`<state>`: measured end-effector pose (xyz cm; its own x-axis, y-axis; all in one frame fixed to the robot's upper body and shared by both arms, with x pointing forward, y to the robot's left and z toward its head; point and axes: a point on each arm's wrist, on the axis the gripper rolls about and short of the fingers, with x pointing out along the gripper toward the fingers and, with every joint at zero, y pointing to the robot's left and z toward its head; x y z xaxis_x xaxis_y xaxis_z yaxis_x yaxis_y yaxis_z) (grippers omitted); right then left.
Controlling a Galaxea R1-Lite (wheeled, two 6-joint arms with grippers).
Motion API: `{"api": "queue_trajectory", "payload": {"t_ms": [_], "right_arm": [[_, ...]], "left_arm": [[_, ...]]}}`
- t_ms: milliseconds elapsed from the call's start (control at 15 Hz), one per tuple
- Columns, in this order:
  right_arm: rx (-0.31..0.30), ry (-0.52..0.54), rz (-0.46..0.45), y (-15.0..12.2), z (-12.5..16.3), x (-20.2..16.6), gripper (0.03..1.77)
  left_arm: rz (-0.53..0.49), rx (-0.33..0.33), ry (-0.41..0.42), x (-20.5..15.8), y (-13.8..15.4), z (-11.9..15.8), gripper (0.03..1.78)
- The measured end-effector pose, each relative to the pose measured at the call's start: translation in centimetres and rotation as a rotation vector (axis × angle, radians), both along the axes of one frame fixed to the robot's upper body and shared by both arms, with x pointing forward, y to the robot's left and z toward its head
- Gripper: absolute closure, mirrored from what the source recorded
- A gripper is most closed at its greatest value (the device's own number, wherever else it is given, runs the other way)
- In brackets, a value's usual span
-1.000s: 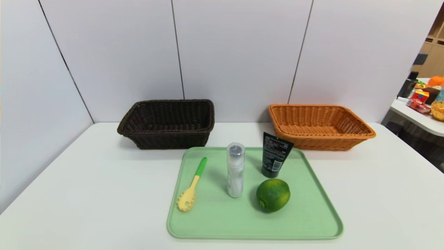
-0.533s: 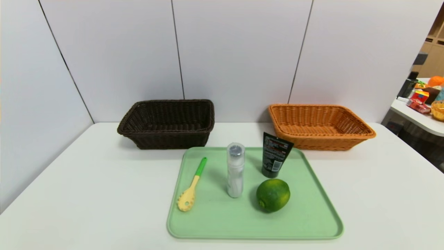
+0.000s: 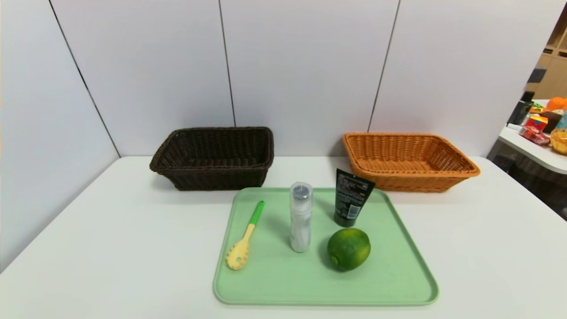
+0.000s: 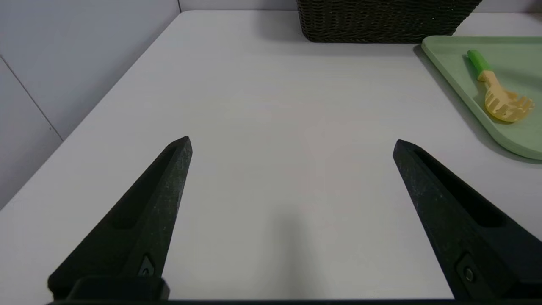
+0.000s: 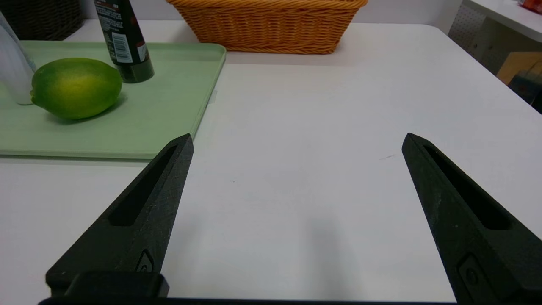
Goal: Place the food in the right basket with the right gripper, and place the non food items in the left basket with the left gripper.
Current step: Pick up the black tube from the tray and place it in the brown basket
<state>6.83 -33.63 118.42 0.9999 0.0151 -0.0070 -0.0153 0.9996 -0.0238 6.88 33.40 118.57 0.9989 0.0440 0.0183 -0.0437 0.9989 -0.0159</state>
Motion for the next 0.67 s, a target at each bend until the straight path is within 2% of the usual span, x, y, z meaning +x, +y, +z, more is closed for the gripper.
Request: {"api": "queue_trajectory", "payload": {"t_ms": [133,267,667], "right_arm": [[-0.036,0.005,0.019,0.0,0.1,0.0,0.10],[-0.038,-0.013,0.047,0.1,1.6,-0.3,0.10],[-0.031,-0.006,0.145,0.3,10.2,1.0,0.10]], "left_arm": [[-0.024,0.025,-0.032,-0.3,-0.1,1.1,0.12],[-0.067,0.031,-0.052,-0.9,-0.2,3.4,0.12],[-0.104,0.042,-0.073,-0.2,-0.3,13.2,0.12]]}}
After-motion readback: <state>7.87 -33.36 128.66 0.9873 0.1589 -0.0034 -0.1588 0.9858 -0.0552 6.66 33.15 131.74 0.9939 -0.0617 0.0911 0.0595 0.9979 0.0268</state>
